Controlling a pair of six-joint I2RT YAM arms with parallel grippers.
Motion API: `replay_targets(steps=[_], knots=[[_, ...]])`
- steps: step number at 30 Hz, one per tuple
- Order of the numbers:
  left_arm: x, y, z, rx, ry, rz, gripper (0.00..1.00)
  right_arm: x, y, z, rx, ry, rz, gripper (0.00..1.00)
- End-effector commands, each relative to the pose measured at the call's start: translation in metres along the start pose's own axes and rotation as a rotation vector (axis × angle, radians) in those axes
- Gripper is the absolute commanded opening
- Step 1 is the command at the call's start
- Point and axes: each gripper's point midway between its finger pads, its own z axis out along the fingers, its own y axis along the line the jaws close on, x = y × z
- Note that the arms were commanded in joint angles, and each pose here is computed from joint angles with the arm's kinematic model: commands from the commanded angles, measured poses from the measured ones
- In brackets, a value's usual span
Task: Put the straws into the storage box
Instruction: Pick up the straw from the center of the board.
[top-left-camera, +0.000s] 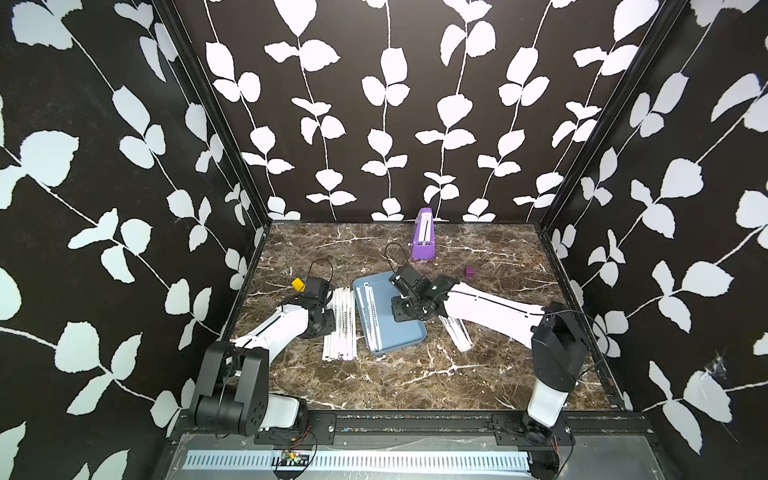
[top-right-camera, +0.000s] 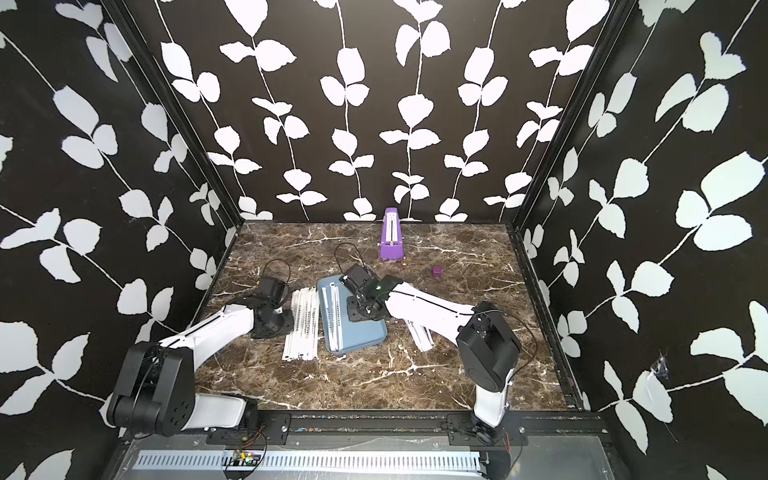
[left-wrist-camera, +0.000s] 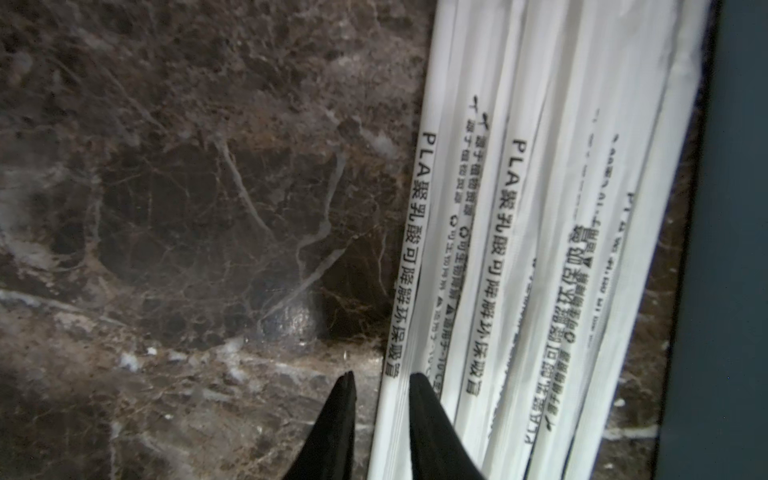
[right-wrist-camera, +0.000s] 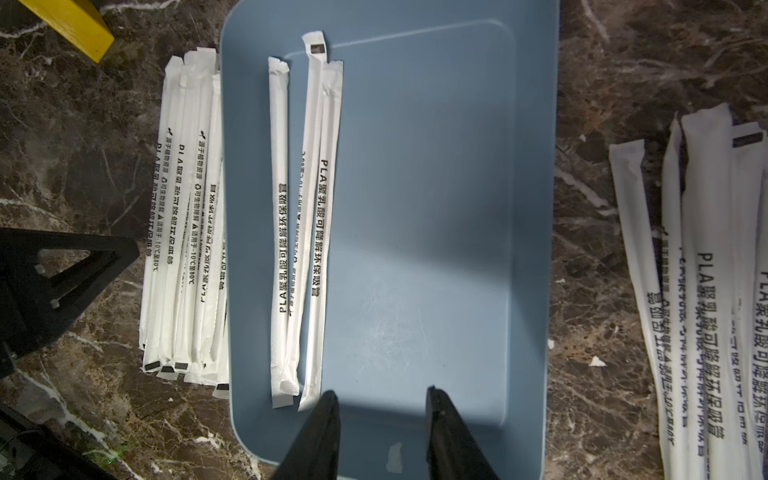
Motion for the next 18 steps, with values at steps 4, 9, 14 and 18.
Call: replay_targets(steps=[4, 9, 14, 18], knots=[[-0.004, -0.002, 0.010, -0.001, 0.006, 0.018, 0.26, -0.002, 0.001, 0.002, -0.017, -0.006, 0.001, 0.36], [0.002, 0.000, 0.024, -0.018, 0.044, 0.017, 0.21, -0.001, 0.001, 0.003, -0.019, -0.007, 0.007, 0.36], [0.007, 0.006, 0.026, -0.051, 0.065, 0.002, 0.12, -0.003, 0.002, 0.002, -0.023, -0.014, 0.009, 0.36], [0.005, 0.010, 0.017, -0.071, 0.050, 0.001, 0.07, -0.006, 0.003, 0.001, -0.027, -0.020, 0.010, 0.36]])
